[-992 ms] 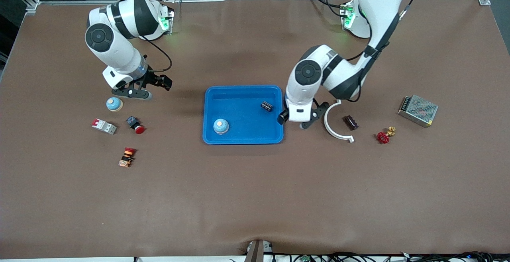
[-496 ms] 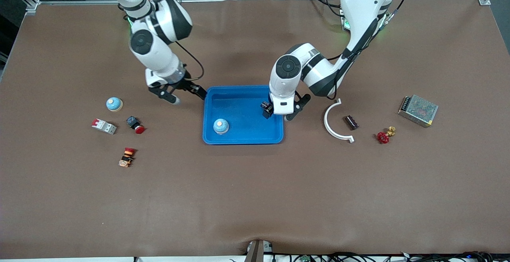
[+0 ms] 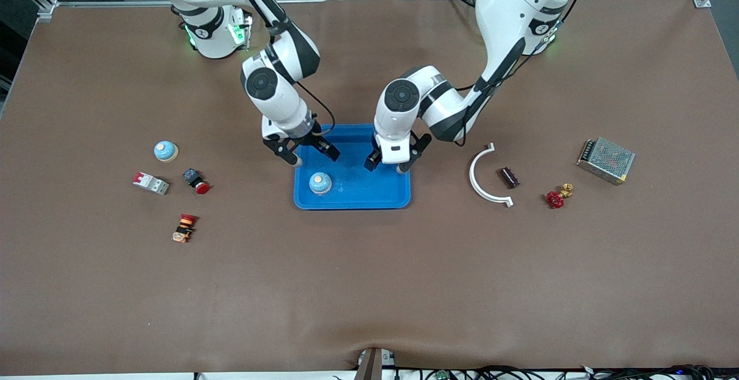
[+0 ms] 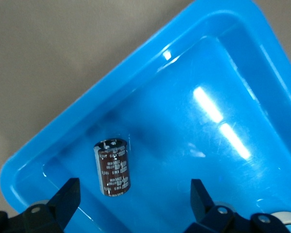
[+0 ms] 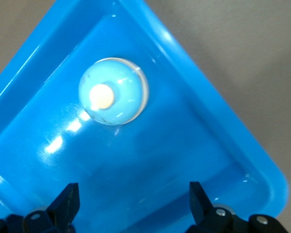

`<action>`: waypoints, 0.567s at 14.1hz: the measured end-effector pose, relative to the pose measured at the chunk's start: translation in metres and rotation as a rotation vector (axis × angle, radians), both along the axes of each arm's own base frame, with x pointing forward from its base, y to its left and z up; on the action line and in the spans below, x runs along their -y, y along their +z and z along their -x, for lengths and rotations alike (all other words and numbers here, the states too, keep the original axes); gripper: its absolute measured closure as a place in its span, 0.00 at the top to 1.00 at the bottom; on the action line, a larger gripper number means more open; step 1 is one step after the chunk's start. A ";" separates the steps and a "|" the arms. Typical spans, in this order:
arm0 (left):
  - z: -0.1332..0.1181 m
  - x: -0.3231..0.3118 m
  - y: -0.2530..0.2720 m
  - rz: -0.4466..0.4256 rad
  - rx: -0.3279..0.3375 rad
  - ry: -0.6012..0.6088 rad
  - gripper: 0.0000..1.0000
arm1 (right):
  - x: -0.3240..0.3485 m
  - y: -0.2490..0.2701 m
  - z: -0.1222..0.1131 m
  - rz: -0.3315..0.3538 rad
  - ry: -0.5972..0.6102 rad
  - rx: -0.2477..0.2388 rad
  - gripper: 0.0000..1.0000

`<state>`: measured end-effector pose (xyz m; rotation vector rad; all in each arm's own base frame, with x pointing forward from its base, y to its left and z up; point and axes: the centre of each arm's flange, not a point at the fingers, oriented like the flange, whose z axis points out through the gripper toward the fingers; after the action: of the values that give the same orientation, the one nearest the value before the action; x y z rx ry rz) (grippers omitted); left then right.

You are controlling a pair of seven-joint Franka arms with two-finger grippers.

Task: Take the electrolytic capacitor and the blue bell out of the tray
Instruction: 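Grip the second capacitor with the left gripper while the right gripper grips the bell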

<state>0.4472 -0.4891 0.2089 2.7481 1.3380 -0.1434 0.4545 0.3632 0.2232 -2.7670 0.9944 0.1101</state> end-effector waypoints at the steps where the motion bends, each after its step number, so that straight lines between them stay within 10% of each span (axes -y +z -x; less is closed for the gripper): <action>1: 0.001 0.001 -0.004 -0.004 -0.004 -0.002 1.00 | -0.005 -0.001 -0.009 0.032 0.005 -0.012 1.00; 6: 0.005 -0.001 -0.021 -0.021 -0.025 -0.003 0.97 | -0.028 -0.017 -0.047 0.247 0.028 -0.027 1.00; 8: 0.007 -0.002 -0.028 -0.029 -0.037 -0.004 0.81 | -0.026 -0.024 -0.057 0.259 0.025 -0.021 1.00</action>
<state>0.4404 -0.4869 0.1806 2.7858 1.3545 -0.1775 0.5114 0.3894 0.1992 -3.0177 1.0469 0.0142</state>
